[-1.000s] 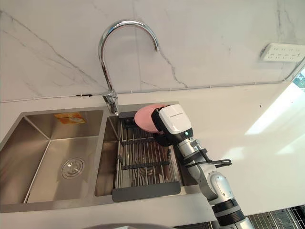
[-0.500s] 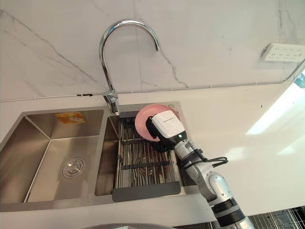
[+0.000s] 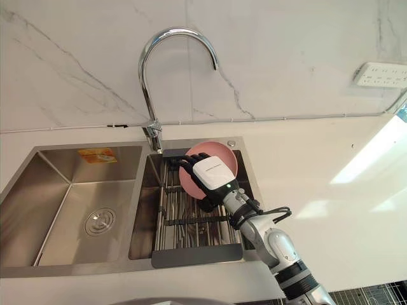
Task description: Walk over to the sink, pick up the cup, carry it to the dishwasher, place the cup inside the dishwasher, then close the dishwasher door
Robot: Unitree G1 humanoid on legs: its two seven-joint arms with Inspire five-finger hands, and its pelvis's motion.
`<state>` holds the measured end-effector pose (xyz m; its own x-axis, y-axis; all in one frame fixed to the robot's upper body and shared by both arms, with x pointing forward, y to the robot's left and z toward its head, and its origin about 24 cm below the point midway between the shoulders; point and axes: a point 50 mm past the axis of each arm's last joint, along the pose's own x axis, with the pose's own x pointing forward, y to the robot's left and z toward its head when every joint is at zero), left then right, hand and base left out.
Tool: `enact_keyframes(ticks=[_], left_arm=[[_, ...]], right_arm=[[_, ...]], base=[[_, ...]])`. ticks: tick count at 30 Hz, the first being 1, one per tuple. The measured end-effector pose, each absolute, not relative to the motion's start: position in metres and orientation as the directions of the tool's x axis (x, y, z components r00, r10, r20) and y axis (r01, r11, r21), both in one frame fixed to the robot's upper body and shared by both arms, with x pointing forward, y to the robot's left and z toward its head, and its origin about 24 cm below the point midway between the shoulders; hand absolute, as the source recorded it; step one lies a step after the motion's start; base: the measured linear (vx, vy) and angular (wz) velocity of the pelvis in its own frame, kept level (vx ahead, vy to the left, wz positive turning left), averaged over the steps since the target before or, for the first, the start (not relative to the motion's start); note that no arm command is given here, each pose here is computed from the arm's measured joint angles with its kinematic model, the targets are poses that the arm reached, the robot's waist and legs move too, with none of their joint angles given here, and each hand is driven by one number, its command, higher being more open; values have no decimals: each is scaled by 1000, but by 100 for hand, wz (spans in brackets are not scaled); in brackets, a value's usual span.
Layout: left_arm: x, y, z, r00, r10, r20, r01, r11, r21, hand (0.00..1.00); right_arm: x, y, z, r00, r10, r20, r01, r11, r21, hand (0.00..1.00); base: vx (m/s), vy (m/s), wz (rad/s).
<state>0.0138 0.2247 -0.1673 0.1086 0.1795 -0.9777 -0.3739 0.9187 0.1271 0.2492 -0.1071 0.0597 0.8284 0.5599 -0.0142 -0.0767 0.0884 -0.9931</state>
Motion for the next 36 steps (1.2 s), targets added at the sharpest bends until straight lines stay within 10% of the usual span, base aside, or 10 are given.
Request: enact_keyframes(ticks=[36], left_arm=[[17, 230, -166, 94, 197, -976, -366, 919, 150, 100]], right_arm=[[235, -98, 45, 801, 582, -141, -28, -199, -980, 100]], base=[[-15, 0, -2]])
